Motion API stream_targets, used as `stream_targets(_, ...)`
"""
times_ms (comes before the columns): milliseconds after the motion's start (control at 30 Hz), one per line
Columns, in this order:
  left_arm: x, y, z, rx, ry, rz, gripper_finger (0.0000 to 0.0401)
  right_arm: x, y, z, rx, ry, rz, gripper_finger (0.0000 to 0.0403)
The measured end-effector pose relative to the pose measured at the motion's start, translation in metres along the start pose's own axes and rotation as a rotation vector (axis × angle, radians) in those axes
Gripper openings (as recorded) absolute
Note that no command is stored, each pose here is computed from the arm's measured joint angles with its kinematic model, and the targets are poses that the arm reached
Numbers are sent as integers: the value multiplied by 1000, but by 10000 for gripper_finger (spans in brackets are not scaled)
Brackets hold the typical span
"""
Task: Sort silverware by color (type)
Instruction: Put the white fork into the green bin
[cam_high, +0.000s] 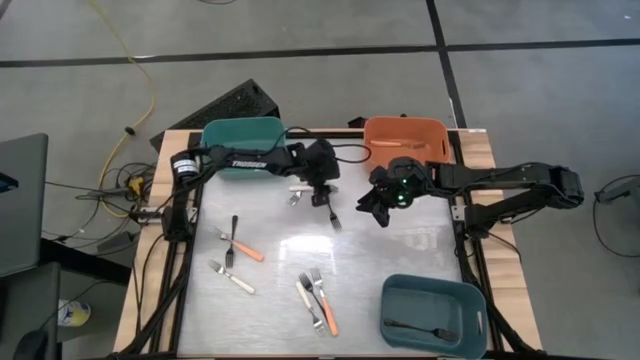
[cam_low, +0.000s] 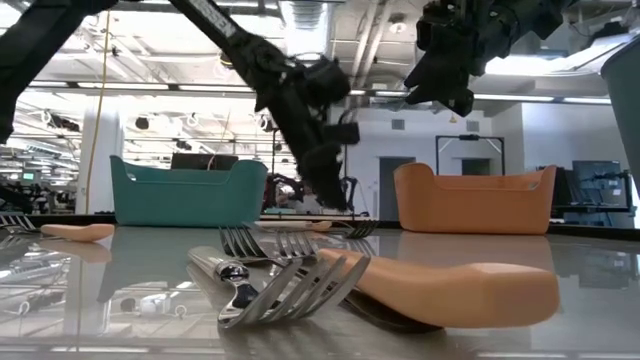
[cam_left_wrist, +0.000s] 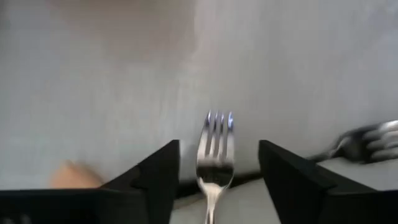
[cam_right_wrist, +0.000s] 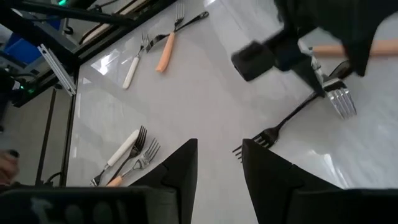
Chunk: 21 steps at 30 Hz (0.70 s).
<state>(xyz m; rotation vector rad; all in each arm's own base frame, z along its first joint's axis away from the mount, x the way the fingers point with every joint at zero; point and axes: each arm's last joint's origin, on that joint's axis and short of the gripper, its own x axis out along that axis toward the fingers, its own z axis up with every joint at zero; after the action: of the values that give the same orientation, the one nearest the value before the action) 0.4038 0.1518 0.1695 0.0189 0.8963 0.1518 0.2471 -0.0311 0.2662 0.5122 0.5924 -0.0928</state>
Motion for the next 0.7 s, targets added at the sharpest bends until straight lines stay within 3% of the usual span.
stream_targets(233,13,3,-7,-32,20,-4,258,0,1,-2,-14,18,1,148)
stream_targets(533,24,1,-16,-29,73,-23,245,0,-1,-2,-18,25,-6,148)
stream_targets(700,26,1,-17,-37,79,-22,214,0,-1,-2,-20,25,-7,148)
